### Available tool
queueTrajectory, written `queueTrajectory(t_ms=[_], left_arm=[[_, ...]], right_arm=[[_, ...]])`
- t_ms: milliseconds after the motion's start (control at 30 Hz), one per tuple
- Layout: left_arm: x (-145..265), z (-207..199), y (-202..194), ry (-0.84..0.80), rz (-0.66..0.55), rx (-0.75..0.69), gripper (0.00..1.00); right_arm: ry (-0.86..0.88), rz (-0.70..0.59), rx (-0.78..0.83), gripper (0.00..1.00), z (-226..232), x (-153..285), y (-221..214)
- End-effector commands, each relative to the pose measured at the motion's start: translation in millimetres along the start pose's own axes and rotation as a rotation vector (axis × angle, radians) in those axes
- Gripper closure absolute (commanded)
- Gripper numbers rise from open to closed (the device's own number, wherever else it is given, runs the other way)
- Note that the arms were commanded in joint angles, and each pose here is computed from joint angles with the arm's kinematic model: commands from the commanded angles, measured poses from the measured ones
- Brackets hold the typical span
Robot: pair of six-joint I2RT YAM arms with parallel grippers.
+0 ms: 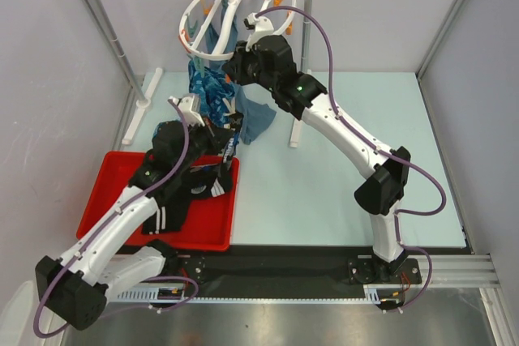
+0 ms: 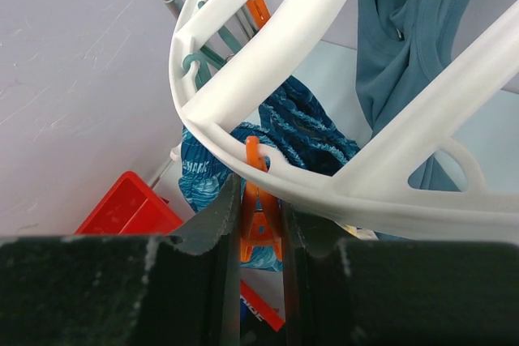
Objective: Clip the socks to the hanger
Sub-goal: Pick up the sock from the bin, then clamp the sock onto the hanger.
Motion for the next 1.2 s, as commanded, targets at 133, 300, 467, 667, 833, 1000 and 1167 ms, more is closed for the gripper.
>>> queueTrajectory(t_ms=[133, 300, 467, 667, 833, 1000, 1167], left_arm=[[-9.6, -3.8, 44.4, 0.021, -0.125, -0.137, 1.00], [-7.9, 7.0, 58.0, 0.113, -0.177, -0.156, 1.00], [-4.7, 7.5, 73.9, 0.133, -0.221, -0.179, 1.00], [-8.6, 4.8, 85.0, 0.126, -0.237, -0.188, 1.00], [-11.2, -0.1, 93.5, 0.101, -0.261, -0.187, 1.00], [-17.5, 0.2, 91.8, 0.095, -0.249, -0.186, 1.00], [-20.7, -1.8, 91.4, 0.079, -0.243, -0.187, 1.00]], right_arm=[[0.016, -0.080, -0.010, 1.00, 21.4, 20.3, 29.0], [-0.053, -0.096, -0.022, 1.00, 12.3, 20.2, 30.9], [-0.093, -0.106, -0.037, 1.00, 6.9, 19.2, 32.3], [-0.115, -0.098, -0.068, 1.00, 5.1, 16.7, 29.2], [-0.116, -0.088, -0.088, 1.00, 5.7, 16.0, 26.1], [-0.110, -0.089, -0.090, 1.00, 7.3, 16.7, 27.7], [-0.107, -0.082, -0.088, 1.00, 5.7, 14.7, 25.7]])
Point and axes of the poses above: each gripper's point midway between its finger pads, its own x axis back along the fingers, its own z axis along the line the jaws close on, y = z × x, the point moved 4 cm from there along x, back along the fingers, and after that the axes turned 9 degrees about -x, right-handed, at the moved point
